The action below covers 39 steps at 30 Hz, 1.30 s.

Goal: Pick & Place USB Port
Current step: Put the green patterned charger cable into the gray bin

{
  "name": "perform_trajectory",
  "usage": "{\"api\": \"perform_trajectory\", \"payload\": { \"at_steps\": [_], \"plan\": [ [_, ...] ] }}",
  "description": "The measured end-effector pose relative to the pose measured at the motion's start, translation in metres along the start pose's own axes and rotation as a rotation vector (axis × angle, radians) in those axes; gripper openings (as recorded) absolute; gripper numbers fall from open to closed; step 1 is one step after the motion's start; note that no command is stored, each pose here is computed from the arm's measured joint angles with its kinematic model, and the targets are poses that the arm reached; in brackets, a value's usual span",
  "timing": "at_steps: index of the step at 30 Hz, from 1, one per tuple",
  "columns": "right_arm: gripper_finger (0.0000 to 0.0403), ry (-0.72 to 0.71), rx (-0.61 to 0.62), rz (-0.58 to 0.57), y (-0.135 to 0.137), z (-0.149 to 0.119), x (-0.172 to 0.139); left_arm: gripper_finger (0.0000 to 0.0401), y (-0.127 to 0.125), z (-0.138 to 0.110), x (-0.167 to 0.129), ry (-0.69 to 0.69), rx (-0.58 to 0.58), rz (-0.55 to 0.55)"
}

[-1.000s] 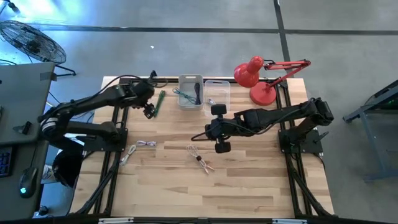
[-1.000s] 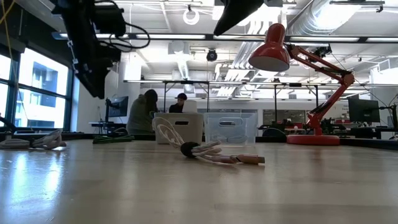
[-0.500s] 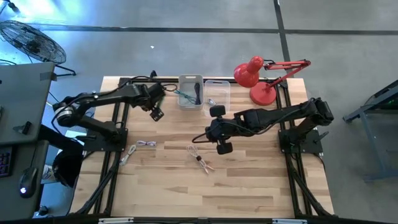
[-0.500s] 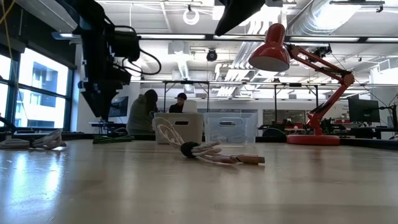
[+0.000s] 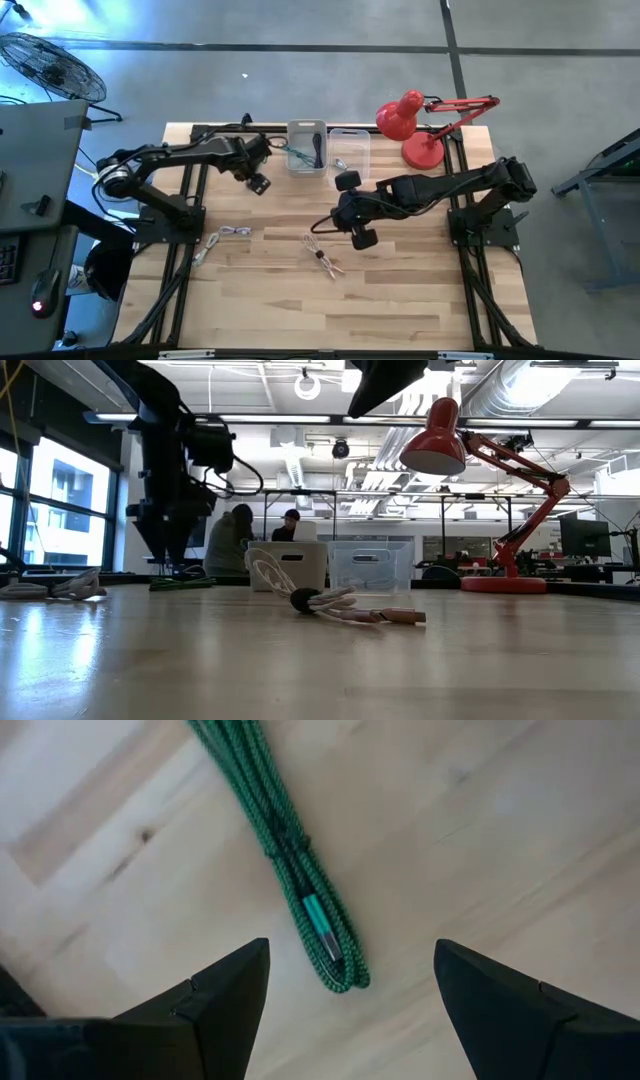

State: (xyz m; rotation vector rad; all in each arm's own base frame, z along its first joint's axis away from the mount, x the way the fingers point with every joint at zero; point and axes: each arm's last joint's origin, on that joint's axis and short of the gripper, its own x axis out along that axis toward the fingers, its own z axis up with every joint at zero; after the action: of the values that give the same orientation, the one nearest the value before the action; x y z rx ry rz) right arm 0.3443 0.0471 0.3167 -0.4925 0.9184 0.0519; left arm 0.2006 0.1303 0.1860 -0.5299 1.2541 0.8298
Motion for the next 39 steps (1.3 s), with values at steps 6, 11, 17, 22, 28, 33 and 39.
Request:
{"api": "perform_trajectory", "payload": {
  "at_steps": [6,11,17,22,28,33,39],
  "plan": [
    [0.0021,0.027,-0.021,0.044,0.002,-0.003,0.000,0.0278,-0.004,0.001,0.016,0.065,-0.021,0.004],
    [0.0021,0.051,-0.027,0.052,0.003,-0.006,0.000,0.0278,-0.006,0.002,0.028,0.098,-0.017,0.013],
    [0.0021,0.060,-0.035,0.079,0.004,-0.007,0.000,0.0254,-0.009,0.004,0.041,0.140,0.094,0.027],
    [0.0019,0.061,-0.043,0.106,0.005,-0.008,-0.001,0.0106,-0.014,0.003,0.042,0.129,0.181,0.056],
    [0.0019,0.071,-0.073,0.104,0.005,-0.009,-0.001,0.0027,-0.012,0.001,0.041,0.103,0.243,0.184],
    [0.0016,0.080,-0.098,0.074,0.004,-0.009,-0.001,0.0025,-0.013,-0.004,0.039,0.143,0.292,0.198],
    [0.0016,0.122,-0.135,-0.038,0.001,-0.010,-0.001,0.0025,-0.012,-0.014,0.021,0.150,0.346,0.274]
  ]
}}
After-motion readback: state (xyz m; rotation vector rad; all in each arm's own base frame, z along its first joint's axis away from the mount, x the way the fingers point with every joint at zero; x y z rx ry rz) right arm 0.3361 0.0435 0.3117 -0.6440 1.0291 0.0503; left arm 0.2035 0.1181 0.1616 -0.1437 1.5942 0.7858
